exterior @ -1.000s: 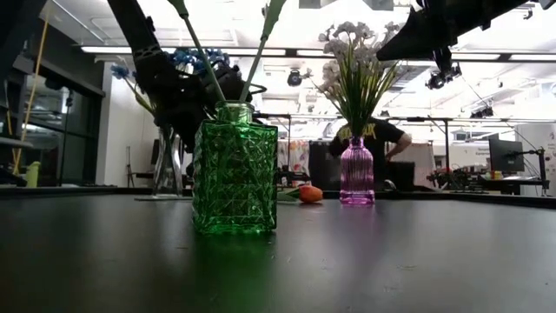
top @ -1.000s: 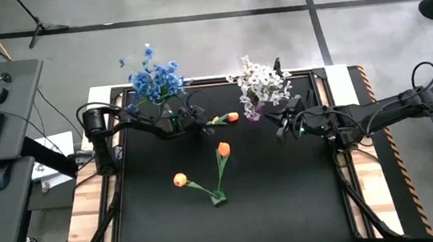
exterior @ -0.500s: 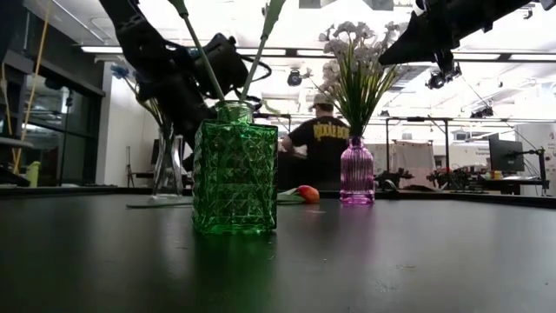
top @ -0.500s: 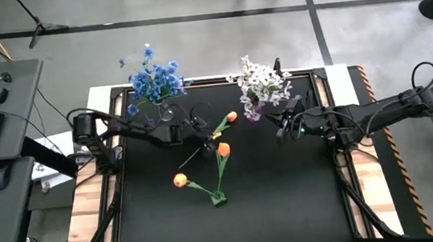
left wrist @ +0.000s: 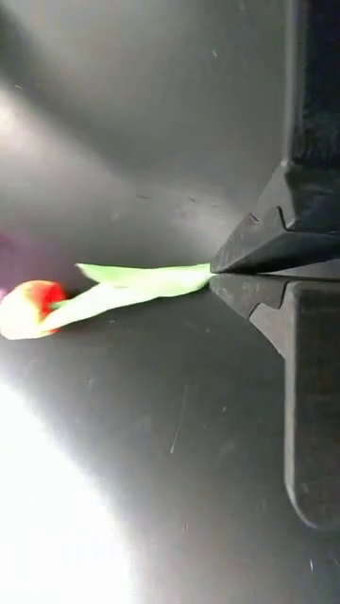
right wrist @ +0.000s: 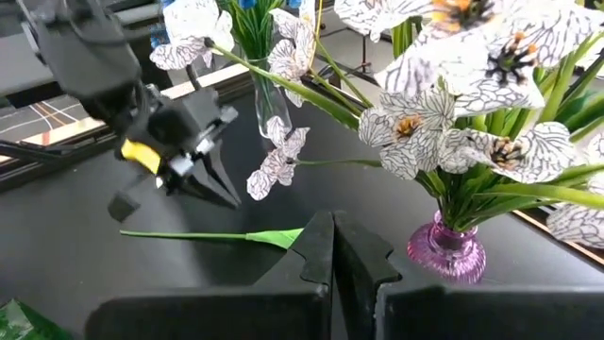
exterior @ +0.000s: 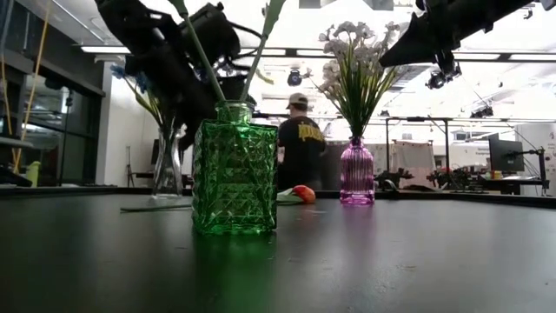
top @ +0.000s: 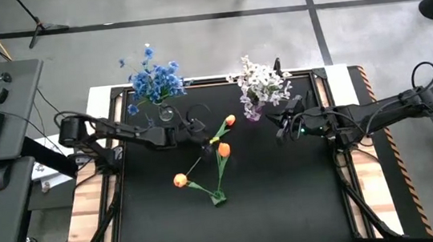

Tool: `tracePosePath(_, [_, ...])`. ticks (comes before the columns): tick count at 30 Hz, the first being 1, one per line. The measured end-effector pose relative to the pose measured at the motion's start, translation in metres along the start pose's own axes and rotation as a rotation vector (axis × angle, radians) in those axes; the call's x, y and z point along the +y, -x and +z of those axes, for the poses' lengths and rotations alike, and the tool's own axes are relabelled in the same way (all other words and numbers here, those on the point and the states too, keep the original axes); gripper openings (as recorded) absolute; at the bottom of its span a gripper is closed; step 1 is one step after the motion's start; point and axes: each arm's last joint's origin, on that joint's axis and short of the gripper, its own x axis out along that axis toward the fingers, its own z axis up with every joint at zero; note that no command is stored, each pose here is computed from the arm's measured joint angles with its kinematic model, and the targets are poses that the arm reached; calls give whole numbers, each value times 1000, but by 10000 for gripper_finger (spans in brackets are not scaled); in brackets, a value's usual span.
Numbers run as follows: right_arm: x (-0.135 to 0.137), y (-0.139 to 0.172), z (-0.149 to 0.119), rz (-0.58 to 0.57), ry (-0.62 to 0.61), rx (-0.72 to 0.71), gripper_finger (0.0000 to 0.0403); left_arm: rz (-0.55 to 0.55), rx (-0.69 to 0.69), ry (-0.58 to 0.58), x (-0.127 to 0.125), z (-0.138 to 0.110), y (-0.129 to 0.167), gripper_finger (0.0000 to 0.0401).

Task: Sort flowers into vase by color
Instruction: Put the orange flower into the green vase

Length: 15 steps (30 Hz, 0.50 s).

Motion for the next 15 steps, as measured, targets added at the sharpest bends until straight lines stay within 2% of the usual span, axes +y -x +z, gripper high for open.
tracePosePath(6, [0, 0, -1, -3, 6, 8, 0, -8, -4, 46, 3, 6, 13, 34])
tracePosePath(15, [-1, 0, -3, -11, 18, 27, 0, -46, 80, 142, -6, -8, 1, 157])
